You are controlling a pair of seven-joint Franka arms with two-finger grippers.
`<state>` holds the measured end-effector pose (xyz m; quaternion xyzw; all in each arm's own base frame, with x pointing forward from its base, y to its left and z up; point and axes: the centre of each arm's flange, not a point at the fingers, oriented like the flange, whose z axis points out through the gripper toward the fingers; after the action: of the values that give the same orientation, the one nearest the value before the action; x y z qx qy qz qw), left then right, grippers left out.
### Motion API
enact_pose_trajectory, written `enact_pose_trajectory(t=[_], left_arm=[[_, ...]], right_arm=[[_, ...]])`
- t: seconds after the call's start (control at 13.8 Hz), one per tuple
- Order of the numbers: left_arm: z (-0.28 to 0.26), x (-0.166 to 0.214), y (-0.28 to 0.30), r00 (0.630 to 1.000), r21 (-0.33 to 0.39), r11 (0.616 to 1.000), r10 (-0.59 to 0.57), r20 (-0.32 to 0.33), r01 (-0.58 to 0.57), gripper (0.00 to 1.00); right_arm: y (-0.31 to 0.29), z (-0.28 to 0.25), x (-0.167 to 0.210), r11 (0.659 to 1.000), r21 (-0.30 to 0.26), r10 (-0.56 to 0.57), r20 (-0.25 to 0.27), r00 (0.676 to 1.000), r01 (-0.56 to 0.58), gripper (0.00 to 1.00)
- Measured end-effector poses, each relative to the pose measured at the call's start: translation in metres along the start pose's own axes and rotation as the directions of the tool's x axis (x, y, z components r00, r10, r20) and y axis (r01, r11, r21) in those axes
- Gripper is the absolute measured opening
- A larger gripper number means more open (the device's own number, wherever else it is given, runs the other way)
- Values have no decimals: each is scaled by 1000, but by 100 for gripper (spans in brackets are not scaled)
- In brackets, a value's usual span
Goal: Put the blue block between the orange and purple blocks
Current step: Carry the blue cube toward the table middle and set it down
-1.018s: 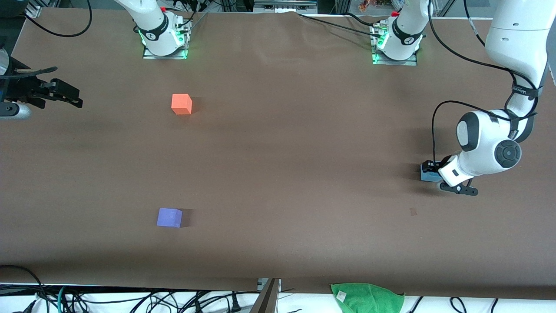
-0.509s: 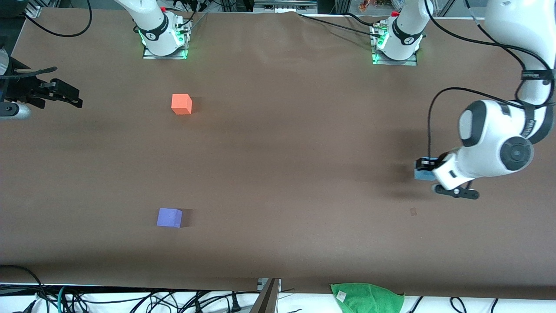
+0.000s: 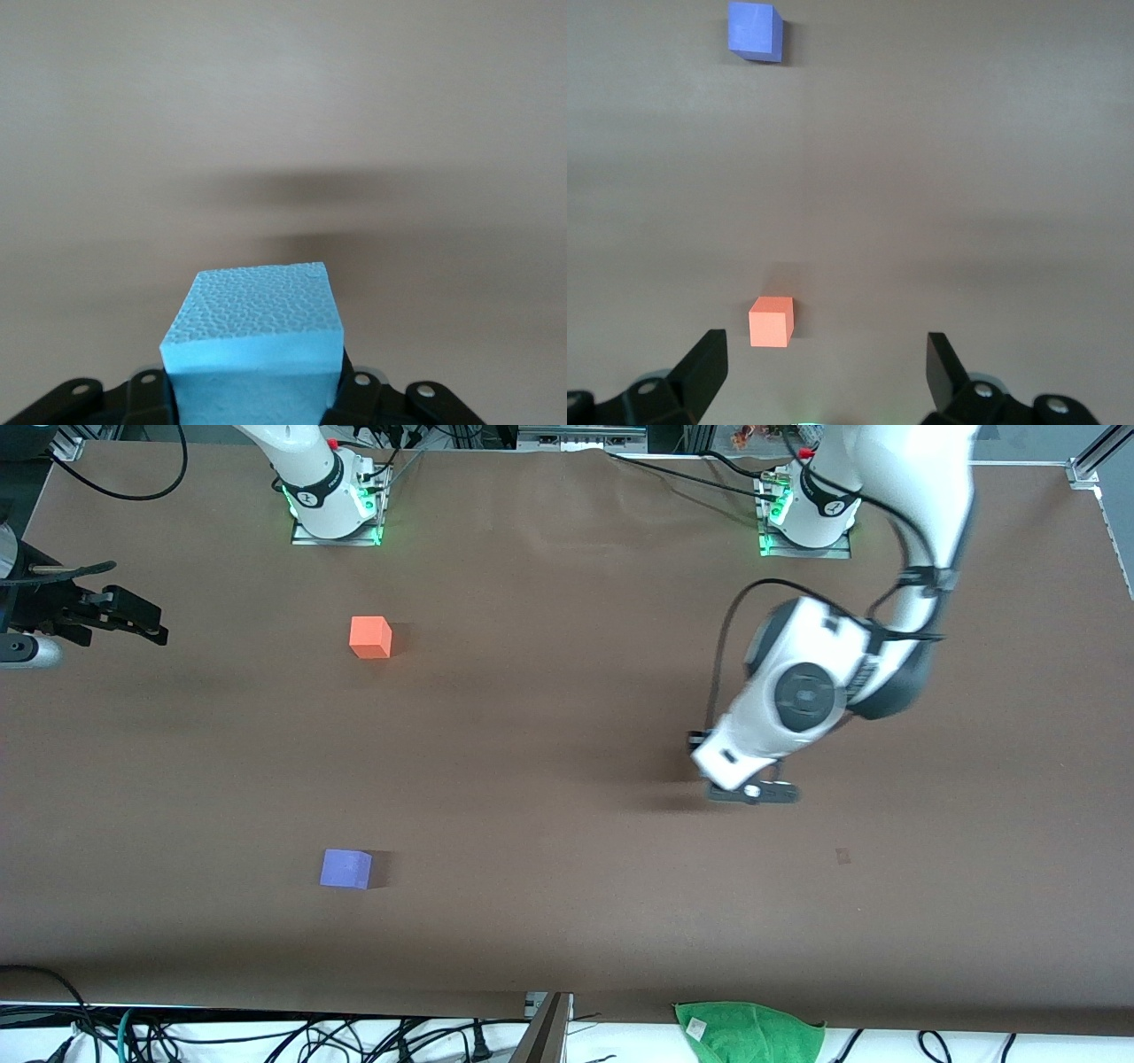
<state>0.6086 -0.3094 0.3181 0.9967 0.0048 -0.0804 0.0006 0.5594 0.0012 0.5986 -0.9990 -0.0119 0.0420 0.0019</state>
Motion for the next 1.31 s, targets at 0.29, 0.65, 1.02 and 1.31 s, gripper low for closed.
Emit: enact_pose_trajectory(t=[0.29,0.65,1.02,1.31], left_arm=[[43,-21,103,999,-64,998,27,-35,-30,58],[94,-37,154,997,-131,989,56,-61,-63,58],[135,-42,169,995,-135,988,70,-74,-79,64],[132,-41,169,995,-138,987,66,-78,-77,100]], right_arm=[[0,0,0,1000,0,1,0,1000,-1,100],[0,0,0,1000,0,1,0,1000,-1,100],[0,0,0,1000,0,1,-1,1000,-1,100],[0,0,0,1000,0,1,-1,1000,-1,100]])
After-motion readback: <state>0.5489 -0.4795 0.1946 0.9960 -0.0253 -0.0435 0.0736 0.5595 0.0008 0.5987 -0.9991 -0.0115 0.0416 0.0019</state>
